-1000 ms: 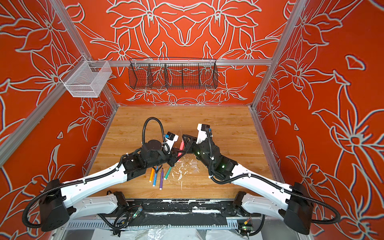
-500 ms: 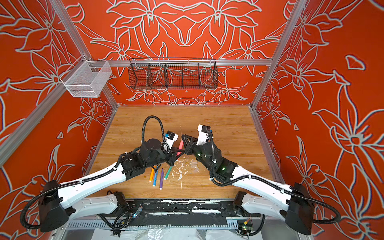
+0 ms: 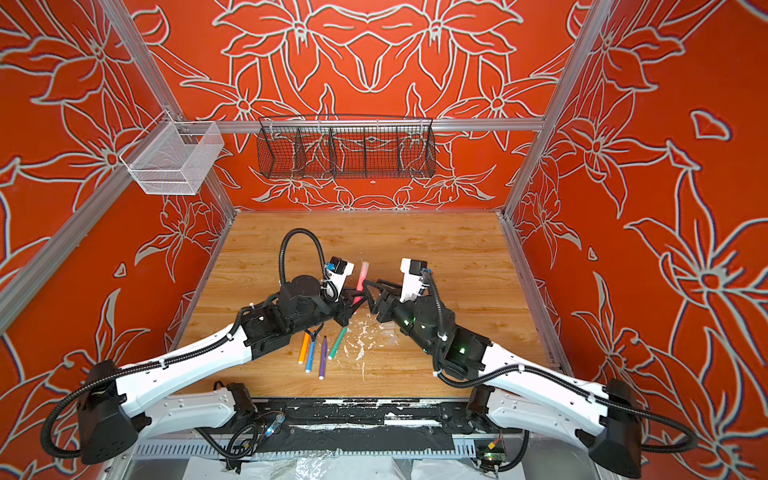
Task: Insert the pens into the pen caps
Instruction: 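Lower the pen cap with the right gripper onto the pink highlighter tip, then press the cap down onto the highlighter held by the left gripper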
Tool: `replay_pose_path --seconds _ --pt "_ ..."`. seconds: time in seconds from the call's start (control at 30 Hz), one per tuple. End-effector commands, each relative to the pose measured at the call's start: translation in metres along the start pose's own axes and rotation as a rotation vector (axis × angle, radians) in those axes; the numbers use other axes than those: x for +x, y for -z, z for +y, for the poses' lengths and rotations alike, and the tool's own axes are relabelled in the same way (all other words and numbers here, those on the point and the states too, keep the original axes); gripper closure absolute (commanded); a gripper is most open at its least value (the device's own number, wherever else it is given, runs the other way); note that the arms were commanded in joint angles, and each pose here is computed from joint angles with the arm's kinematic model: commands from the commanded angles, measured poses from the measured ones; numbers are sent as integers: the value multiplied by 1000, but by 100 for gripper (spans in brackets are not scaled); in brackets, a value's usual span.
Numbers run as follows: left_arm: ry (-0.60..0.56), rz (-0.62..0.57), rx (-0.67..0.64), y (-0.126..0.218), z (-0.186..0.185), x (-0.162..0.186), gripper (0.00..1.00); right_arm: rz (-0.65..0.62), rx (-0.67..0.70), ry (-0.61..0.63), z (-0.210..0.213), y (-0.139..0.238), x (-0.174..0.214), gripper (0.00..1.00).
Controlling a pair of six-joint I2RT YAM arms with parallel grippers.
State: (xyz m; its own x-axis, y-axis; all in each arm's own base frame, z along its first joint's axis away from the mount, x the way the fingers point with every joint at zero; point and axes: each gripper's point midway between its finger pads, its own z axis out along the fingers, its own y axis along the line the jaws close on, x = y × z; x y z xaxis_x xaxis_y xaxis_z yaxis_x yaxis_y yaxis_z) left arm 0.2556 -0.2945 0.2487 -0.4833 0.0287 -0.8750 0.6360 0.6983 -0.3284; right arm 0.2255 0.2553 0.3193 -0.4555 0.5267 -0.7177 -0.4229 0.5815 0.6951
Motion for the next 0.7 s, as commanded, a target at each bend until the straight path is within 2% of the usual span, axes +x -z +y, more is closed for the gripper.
replay_pose_path --seconds 0.0,0.1,0.33,0.67 --pt "-38 -26 28 4 -3 -1 100 -64 111 52 -17 11 -18 46" --pt "-63 -20 69 5 -9 2 100 -83 118 70 -14 9 -24 46" --pt "-90 -4 99 8 -14 8 100 -34 69 98 10 -15 -21 48" --pt "-103 -2 136 10 -19 11 100 -19 100 120 11 -36 -13 52"
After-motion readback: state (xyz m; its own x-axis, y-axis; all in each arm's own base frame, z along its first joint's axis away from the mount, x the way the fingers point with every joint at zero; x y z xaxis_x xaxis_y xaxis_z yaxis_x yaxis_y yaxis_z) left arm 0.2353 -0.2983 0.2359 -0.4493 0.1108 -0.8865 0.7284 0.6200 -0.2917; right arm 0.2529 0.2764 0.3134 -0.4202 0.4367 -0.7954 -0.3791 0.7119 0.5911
